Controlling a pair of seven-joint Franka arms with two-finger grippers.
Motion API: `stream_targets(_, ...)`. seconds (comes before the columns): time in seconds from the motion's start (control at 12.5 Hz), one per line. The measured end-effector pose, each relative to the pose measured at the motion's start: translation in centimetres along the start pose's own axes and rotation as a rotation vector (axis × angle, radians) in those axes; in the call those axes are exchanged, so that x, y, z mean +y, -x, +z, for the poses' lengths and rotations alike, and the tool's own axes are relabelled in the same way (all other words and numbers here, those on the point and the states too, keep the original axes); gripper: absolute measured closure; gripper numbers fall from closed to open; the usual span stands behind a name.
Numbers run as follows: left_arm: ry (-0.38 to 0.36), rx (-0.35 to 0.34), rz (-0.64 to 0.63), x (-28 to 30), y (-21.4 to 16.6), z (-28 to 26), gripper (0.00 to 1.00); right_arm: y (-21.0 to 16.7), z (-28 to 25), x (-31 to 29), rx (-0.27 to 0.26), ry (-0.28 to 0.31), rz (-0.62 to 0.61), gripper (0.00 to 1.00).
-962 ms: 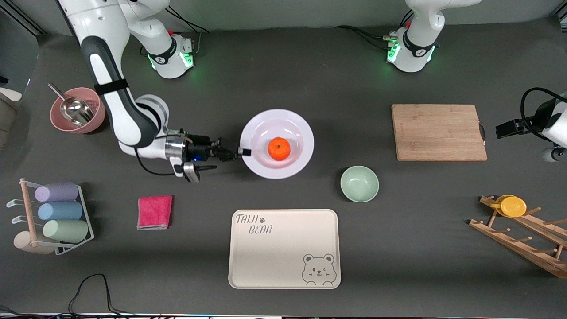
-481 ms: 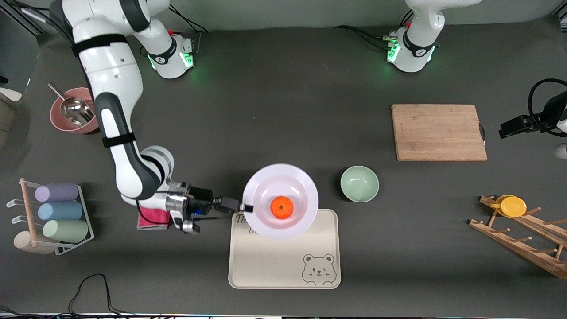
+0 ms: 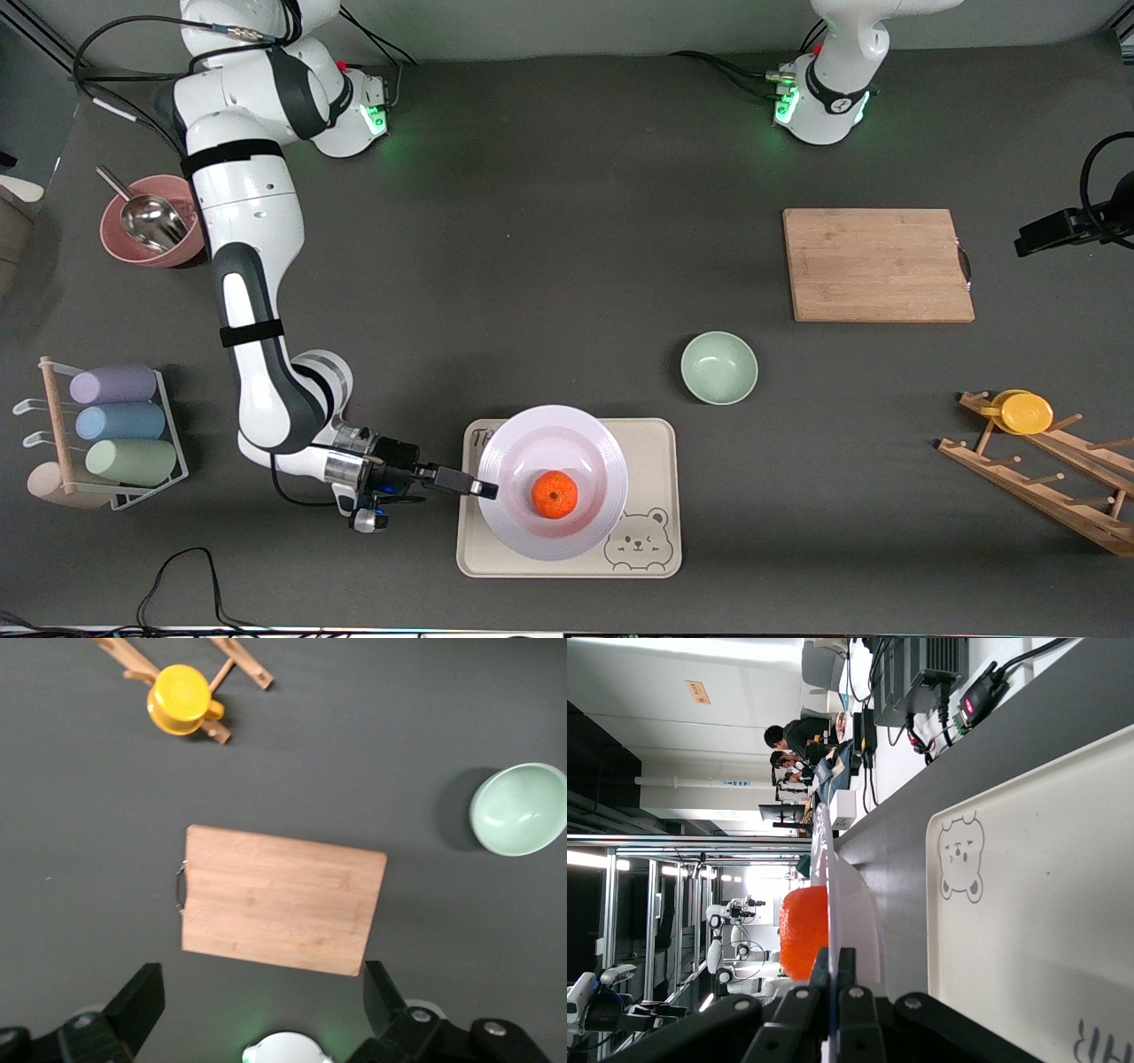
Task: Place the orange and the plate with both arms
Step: 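Slide the plate with the right gripper onto the white printed tray, then open the right gripper and draw it back from the plate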
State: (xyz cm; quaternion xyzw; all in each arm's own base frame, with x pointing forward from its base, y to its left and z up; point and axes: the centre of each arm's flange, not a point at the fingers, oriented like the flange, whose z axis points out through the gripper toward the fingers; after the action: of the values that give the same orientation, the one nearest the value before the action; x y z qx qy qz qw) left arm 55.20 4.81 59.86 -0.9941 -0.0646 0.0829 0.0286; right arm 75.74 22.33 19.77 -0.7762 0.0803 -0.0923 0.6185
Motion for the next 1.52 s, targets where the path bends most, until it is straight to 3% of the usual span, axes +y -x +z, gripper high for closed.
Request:
stream_targets(0.4,-0.011,-0.066,0.033,0.2,-0.7,1.9,0.0,1.8,1.0,7.5,-0.02,0.059,0.069,0.96)
stream_targets(0.8,-0.014,-0.078,0.046,0.9,-1.6,3.3,0.0,2.3,2.2,8.9,0.029,0.148,0.048,0.96)
stream_targets(1.44,-0.015,-0.096,0.053,1.2,-1.9,4.6,0.0,2.3,2.6,9.2,0.019,0.15,-0.069,0.96)
stream_targets(1.52,-0.016,-0.1,0.054,1.3,-2.1,4.8,0.0,2.3,2.6,9.3,0.02,0.151,-0.071,0.91)
